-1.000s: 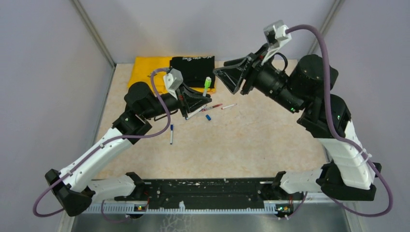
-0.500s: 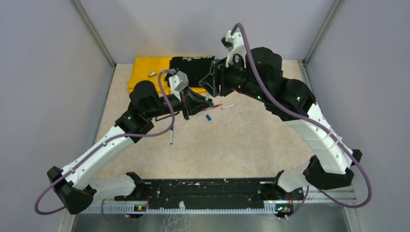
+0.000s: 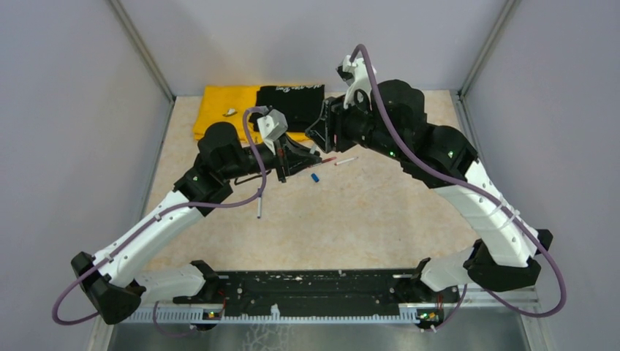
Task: Insert the pens into the pen caps
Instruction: Remove the pen cap from the pen.
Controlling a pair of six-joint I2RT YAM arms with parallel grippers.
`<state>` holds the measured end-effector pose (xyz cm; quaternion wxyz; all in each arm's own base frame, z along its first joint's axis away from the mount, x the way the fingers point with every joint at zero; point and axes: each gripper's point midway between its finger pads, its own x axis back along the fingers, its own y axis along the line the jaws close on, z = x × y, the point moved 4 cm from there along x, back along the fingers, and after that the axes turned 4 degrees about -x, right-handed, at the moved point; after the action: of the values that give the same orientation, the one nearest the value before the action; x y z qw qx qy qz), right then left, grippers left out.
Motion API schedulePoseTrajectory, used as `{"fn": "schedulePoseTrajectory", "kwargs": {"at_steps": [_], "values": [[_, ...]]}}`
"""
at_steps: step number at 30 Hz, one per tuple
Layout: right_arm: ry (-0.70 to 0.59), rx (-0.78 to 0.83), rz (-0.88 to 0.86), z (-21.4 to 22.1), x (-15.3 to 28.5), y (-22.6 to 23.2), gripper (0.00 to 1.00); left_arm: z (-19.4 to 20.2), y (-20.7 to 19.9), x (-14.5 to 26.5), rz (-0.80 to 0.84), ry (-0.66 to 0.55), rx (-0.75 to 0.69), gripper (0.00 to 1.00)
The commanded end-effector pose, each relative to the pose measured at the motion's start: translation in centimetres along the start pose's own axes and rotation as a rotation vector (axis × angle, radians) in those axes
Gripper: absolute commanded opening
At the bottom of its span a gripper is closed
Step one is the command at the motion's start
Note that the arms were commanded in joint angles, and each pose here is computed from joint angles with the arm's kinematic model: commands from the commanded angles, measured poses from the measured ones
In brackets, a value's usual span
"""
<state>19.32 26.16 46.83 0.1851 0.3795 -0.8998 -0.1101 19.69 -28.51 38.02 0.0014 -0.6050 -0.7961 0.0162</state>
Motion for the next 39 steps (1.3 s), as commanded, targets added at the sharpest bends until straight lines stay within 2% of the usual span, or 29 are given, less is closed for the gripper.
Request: {"fn": "schedulePoseTrajectory", "kwargs": {"at_steps": [1, 6, 12, 22, 33, 35, 39], "values": [[-0.071, -0.019, 0.025, -1.2, 1.5, -0.5, 0.44, -2.2, 0.0, 0.2, -0.01, -0.054, -0.05, 0.0], [-0.065, -0.018, 0.031, -1.0, 1.7, -0.6, 0.42, -2.1, 0.0, 0.2, -0.013, -0.051, -0.049, 0.0], [-0.064, -0.02, 0.035, -0.8, 1.7, -0.7, 0.32, -2.3, 0.1, 0.2, -0.015, -0.053, -0.052, 0.0], [-0.04, -0.023, 0.035, -0.1, 1.6, -0.8, 0.31, -2.6, 0.2, 0.4, -0.031, -0.059, -0.058, 0.0], [-0.054, -0.046, 0.005, 0.6, 1.1, -0.7, 0.12, -2.8, 0.2, 0.3, -0.03, -0.068, -0.057, 0.0], [-0.065, -0.051, -0.001, 0.5, 1.2, -0.6, 0.13, -2.7, 0.1, 0.3, -0.028, -0.066, -0.057, 0.0], [-0.099, -0.062, -0.005, -0.1, 1.3, -0.5, 0.29, -2.5, 0.1, 0.3, -0.022, -0.061, -0.056, 0.0]]}}
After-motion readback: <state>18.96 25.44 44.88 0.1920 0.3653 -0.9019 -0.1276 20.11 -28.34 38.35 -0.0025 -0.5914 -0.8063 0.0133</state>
